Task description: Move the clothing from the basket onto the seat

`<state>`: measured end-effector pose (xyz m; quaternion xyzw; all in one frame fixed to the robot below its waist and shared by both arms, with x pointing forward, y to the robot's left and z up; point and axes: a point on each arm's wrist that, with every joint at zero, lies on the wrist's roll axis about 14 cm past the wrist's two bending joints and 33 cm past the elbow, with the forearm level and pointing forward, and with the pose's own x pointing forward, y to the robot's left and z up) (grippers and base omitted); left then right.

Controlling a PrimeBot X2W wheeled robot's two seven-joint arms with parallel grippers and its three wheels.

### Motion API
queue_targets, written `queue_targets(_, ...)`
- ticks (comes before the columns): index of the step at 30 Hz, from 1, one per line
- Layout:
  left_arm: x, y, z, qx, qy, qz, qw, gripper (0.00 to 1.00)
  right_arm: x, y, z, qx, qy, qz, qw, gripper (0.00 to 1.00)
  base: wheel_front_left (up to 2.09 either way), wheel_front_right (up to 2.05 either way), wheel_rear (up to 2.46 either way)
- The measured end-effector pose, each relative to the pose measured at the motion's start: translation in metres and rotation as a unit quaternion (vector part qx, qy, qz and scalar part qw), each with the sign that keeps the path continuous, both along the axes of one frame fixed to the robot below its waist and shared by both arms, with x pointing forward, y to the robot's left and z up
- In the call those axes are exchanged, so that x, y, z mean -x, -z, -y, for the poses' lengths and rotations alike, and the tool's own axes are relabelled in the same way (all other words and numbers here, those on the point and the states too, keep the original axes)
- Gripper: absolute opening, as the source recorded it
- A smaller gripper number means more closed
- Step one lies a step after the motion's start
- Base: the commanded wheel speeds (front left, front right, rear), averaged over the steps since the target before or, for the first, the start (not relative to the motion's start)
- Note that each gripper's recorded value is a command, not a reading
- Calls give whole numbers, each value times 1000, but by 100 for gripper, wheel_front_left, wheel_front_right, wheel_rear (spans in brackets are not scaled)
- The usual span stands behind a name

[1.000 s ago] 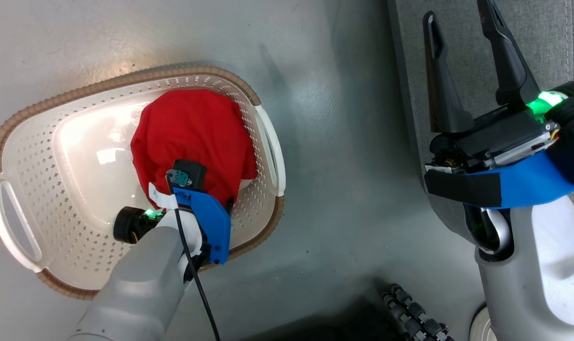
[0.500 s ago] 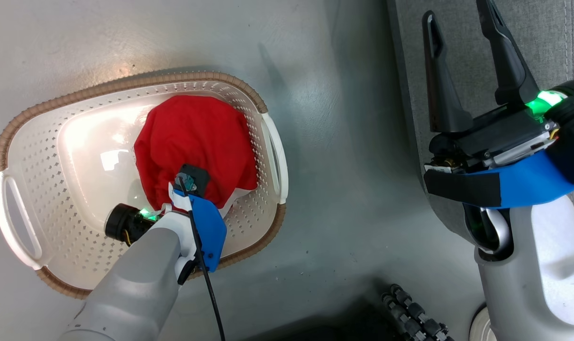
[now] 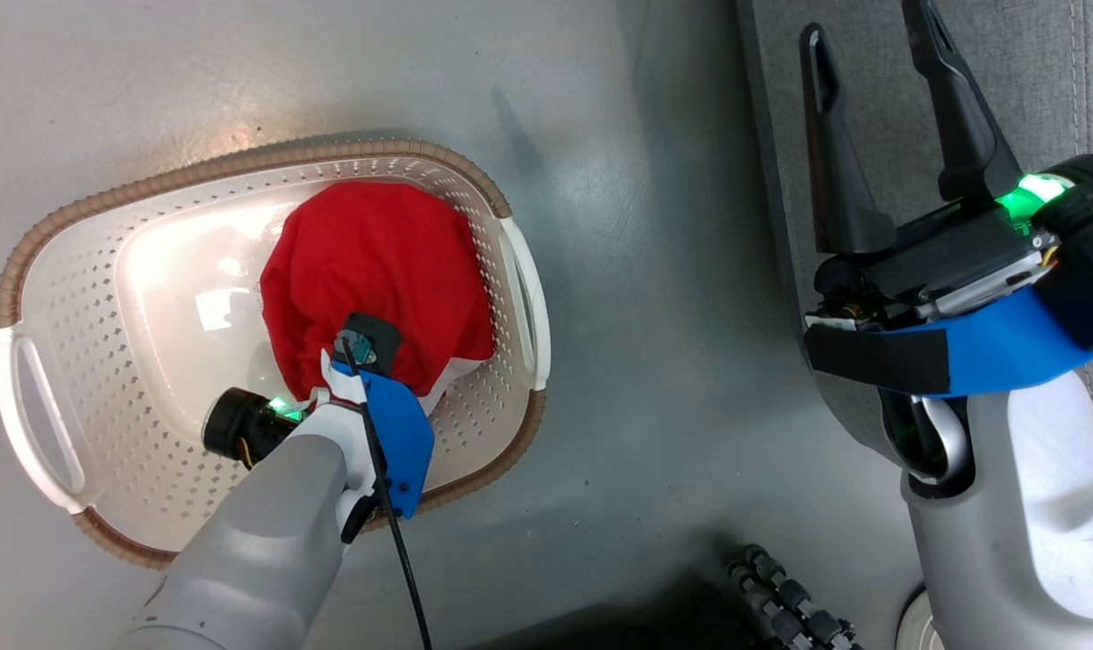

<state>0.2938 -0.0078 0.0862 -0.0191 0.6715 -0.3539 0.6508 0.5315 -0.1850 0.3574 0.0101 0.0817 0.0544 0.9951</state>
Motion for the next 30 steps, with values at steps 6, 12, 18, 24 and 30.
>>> queue_targets(6,-7,-6,2,5,-7,13,1000,0,0,-4,-1,0,-2,2,1000,100,0,0,0)
queue_targets(12,-26,-29,7,19,-32,53,998,0,0,-24,-6,3,-8,19,1000,100,0,0,0)
queue_targets(18,-53,-66,7,37,-65,119,990,0,1,-60,-14,7,-17,48,999,100,0,0,0)
queue_targets(24,-69,-111,3,51,-86,176,979,0,14,-97,-22,6,-23,70,997,100,0,0,0)
queue_targets(30,-87,-171,8,88,-116,250,957,0,38,-132,-30,-4,-27,88,996,100,0,0,0)
